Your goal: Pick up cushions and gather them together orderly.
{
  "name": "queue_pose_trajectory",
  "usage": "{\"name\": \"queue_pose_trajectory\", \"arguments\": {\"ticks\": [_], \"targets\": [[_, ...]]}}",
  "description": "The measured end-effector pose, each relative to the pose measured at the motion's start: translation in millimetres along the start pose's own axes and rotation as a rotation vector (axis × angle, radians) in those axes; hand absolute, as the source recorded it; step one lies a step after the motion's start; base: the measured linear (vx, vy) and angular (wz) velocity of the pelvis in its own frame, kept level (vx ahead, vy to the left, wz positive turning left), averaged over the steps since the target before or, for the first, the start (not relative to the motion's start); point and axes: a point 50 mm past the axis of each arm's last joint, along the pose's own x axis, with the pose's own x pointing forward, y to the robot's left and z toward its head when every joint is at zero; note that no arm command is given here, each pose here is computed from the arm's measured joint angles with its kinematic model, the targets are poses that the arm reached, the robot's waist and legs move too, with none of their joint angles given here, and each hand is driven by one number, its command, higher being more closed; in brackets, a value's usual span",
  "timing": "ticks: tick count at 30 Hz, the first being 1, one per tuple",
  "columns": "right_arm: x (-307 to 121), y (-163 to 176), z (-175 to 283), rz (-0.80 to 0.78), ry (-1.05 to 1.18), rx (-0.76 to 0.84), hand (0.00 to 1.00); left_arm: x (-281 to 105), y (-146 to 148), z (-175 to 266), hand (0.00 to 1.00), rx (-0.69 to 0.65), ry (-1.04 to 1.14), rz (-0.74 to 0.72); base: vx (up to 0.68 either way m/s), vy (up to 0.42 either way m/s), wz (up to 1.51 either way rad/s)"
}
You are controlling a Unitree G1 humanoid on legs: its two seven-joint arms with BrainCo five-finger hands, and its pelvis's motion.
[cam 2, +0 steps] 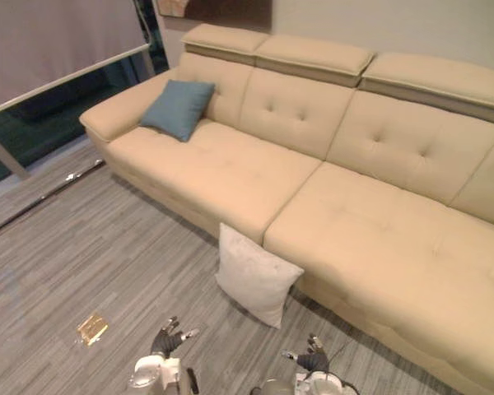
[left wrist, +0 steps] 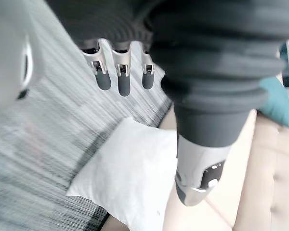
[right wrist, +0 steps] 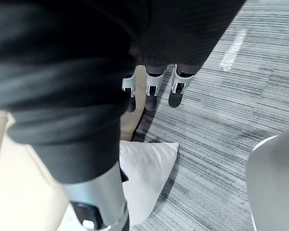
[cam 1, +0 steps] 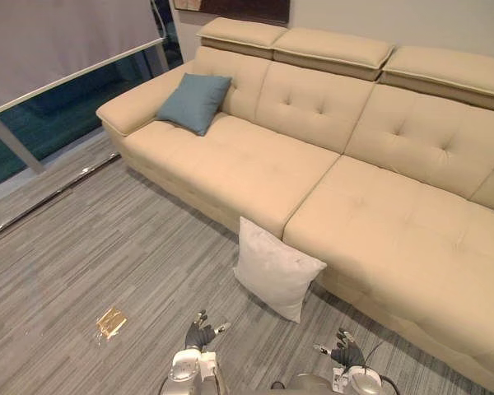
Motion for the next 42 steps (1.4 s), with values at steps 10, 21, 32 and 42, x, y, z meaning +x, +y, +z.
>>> {"name": "queue_pose_trajectory", "arguments": {"ticks": [10, 21, 32, 42], "targets": [[-3.6, 23.3, -4.6, 0.054, 0.013, -0.002, 0.00, 0.8, 6.7, -6.4, 0.00, 0.048, 0.036, -0.003, 0.33, 0.240, -0.87], [1.2, 12.9, -7.0, 0.035, 0.032, -0.017, 0.00, -0.8, 5.9, -20.1, 0.00, 0.077, 0.102, -0.028, 0.08, -0.003, -0.14], [7.3, 3.5, 11.7, -0.023, -0.022, 0.068, 0.00, 10.6, 3.3, 8.9, 0.00, 0.070, 0.009, -0.003, -0.01, -0.061, 0.08], [16.0, 4.3, 136.3, -0.053, -0.444, 0.201, 0.00, 28.1, 49.4, 132.4, 0.00, -0.014, -0.383, 0.206, -0.20, 0.033, 0.01]]}}
